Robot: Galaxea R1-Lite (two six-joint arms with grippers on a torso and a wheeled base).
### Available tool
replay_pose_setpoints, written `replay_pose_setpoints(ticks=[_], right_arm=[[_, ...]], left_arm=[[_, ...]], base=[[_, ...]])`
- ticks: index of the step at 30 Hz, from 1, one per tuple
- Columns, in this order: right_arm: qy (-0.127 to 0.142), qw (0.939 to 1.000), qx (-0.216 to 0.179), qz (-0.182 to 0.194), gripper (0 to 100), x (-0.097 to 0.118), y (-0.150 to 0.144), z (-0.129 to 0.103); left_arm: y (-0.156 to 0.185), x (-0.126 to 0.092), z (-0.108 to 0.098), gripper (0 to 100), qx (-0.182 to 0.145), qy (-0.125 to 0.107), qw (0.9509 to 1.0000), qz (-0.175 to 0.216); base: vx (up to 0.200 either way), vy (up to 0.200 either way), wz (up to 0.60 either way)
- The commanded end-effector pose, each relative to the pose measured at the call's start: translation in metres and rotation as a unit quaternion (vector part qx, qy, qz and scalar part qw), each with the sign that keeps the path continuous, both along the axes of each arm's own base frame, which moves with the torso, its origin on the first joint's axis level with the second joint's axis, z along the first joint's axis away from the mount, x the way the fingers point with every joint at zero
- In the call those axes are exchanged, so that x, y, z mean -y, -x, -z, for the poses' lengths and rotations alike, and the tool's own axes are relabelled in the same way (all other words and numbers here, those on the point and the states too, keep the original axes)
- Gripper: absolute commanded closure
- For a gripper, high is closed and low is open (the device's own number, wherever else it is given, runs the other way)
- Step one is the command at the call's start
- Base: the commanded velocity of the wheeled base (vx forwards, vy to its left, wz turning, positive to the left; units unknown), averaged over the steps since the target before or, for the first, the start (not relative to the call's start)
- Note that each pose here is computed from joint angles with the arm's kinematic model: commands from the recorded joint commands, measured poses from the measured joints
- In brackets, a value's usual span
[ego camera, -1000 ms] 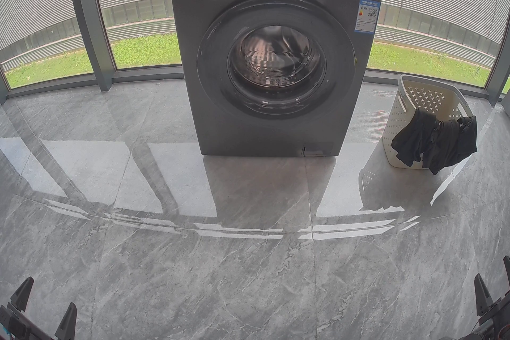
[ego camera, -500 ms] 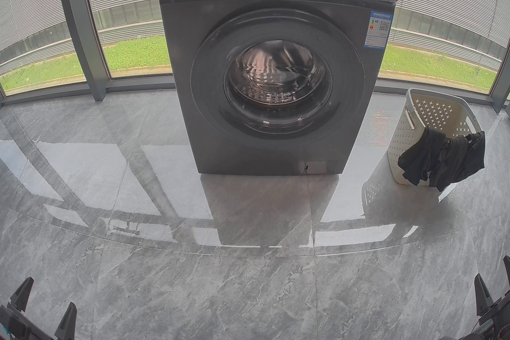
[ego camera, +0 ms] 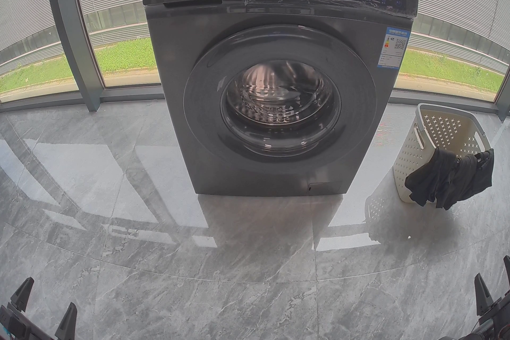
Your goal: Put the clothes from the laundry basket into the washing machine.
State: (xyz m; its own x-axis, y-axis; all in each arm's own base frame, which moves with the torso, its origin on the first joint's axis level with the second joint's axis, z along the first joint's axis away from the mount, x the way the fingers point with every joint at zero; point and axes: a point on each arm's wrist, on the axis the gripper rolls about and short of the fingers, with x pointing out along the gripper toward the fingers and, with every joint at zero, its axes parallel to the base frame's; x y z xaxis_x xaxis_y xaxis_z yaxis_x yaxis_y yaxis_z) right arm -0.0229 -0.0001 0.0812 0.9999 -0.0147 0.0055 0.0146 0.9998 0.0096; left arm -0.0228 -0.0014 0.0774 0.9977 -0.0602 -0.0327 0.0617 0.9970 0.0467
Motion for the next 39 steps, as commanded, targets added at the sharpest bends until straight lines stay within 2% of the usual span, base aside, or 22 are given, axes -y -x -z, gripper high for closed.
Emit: replay_pose_setpoints(ticks=[1,5,20,39], right_arm=[[-0.001,1.0,0.0,0.0,0,0.0,-0.0001,0.0048],[0.0,1.0,0.0,0.0,0,0.0,0.0001,0.0048],[0.0,1.0,0.0,0.0,0,0.0,-0.0001,0.0048],[0.0,1.0,0.0,0.0,0,0.0,0.0001,0.0048]], left_arm=[[0.0,0.0,0.0052,0,0.0,0.0,1.0,0.0],[0.0,0.0,0.0052,0,0.0,-0.002,1.0,0.0],[0.0,0.0,0.0054,0,0.0,-0.004,1.0,0.0],[0.0,0.0,0.0052,0,0.001,-0.004,1.0,0.0]], base=[[0.2,0.0,0.0],[0.2,0.0,0.0],[0.0,0.0,0.0],[0.0,-0.2,0.0]])
